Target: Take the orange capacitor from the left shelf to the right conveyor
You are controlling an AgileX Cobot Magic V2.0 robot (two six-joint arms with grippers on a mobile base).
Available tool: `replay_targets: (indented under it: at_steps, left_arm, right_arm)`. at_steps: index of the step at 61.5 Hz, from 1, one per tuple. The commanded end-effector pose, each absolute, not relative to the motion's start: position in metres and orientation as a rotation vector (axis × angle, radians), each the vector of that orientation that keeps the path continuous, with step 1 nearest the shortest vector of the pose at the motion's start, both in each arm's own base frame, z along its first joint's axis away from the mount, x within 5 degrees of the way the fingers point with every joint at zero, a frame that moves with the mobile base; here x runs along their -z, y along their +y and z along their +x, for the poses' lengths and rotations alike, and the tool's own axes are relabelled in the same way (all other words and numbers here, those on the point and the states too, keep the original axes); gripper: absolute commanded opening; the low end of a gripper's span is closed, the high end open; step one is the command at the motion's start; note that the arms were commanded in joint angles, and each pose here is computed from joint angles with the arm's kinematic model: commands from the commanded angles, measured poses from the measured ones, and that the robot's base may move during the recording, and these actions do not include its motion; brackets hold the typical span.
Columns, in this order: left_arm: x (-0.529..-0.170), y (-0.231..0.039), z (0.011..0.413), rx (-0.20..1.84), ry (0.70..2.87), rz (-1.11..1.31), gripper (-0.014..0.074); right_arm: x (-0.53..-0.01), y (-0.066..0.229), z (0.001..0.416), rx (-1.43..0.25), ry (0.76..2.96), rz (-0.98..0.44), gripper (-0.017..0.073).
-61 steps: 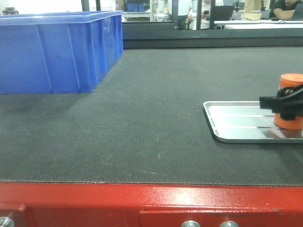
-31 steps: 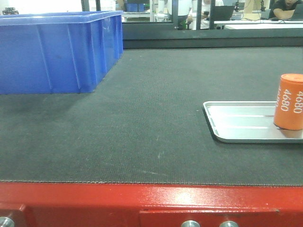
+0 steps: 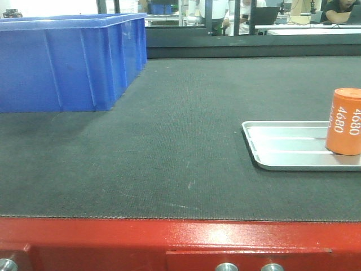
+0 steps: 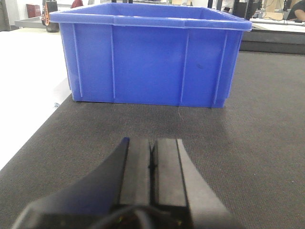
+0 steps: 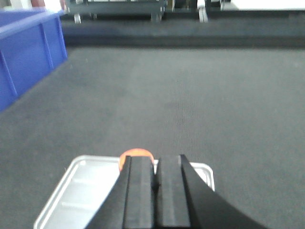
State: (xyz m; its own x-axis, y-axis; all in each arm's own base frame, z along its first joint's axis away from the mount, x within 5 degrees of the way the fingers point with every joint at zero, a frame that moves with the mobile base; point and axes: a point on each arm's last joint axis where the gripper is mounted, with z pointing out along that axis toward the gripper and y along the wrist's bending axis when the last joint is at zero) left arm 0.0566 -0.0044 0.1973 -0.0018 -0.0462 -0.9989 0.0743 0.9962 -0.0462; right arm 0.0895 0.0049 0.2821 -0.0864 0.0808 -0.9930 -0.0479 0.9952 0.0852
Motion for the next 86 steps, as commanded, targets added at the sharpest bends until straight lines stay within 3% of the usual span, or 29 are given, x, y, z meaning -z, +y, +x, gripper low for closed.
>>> replay_targets:
  at_steps: [1, 41, 68, 86]
  left_arm:
    - [-0.208, -0.004, 0.055, 0.094, 1.462, 0.012, -0.0127]
    - [-0.208, -0.004, 0.055, 0.094, 1.462, 0.012, -0.0127]
    - [-0.208, -0.004, 0.055, 0.094, 1.462, 0.012, -0.0127]
    - [-0.208, -0.004, 0.055, 0.094, 1.463, 0.012, -0.0127]
  right_arm:
    - [-0.303, 0.005, 0.085, -0.117, 1.505, 0.016, 0.0055]
    - [-0.3, 0.001, 0.078, -0.069, 1.491, 0.047, 0.0055]
    - [-0.209, -0.006, 0.055, 0.007, 1.443, 0.147, 0.0055]
    - [-0.206, -0.006, 0.055, 0.019, 1.478, 0.136, 0.0055]
